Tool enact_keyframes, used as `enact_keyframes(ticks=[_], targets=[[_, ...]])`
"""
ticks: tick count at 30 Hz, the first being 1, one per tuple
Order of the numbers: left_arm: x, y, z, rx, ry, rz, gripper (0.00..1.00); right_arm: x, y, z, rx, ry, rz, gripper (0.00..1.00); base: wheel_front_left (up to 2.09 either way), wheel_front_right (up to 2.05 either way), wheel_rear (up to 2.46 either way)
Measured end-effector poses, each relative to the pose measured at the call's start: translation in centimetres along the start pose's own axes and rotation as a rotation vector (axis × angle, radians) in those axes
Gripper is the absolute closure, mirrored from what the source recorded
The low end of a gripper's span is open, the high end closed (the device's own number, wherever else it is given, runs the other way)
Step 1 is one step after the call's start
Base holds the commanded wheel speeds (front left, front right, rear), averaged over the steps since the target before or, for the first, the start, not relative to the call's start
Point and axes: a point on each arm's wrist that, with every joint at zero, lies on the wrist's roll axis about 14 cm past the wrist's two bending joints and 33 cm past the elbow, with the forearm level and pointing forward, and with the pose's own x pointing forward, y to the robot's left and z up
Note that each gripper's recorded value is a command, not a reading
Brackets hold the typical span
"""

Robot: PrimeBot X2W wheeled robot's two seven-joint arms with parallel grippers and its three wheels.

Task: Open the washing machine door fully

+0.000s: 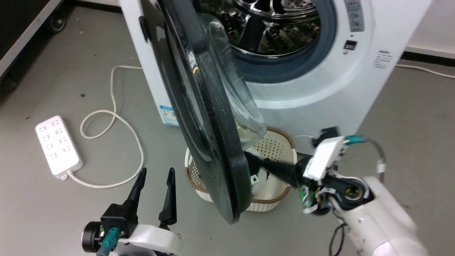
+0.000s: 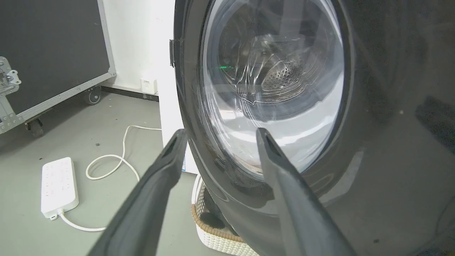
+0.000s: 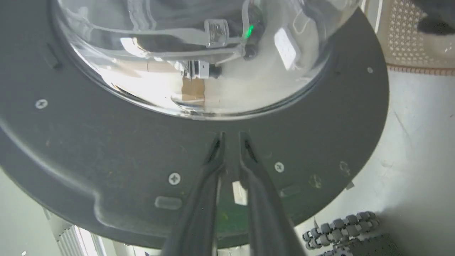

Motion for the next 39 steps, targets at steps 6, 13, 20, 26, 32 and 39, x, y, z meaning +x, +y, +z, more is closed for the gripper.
enact_keyframes(ticks=[6, 13, 20, 26, 32, 39], targets=[[0.4, -0.6, 0.8, -0.026, -0.028, -0.018, 0.0, -6.1, 2.2, 7.7, -0.286, -0.43, -0.045, 0.0, 0.0, 0.0, 0.0], [1.0, -1.4, 2.0, -0.044, -0.068, -0.043, 0.0, -17.3, 4.3, 11.3, -0.893, -0.885, -0.215, 0.0, 0.0, 0.0, 0.0], [0.7, -2.2, 2.3, -0.055, -0.078, -0.071, 0.0, -24.1, 3.0, 9.6, -1.286, -1.03, -0.454, 0.0, 0.0, 0.0, 0.0], [0.6, -3.2, 1.2, -0.049, -0.045, -0.112, 0.0, -25.6, 1.4, 4.7, -1.271, -1.165, -0.576, 0.0, 0.0, 0.0, 0.0], [0.1, -3.2, 0.0, -0.038, -0.007, -0.113, 0.0, -26.4, -2.5, 2.2, -1.223, -1.107, -0.709, 0.0, 0.0, 0.0, 0.0], [-0.1, -3.2, -0.5, -0.003, 0.007, -0.118, 0.0, -26.1, -2.8, 2.2, -1.2, -1.104, -0.698, 0.0, 0.0, 0.0, 0.0]])
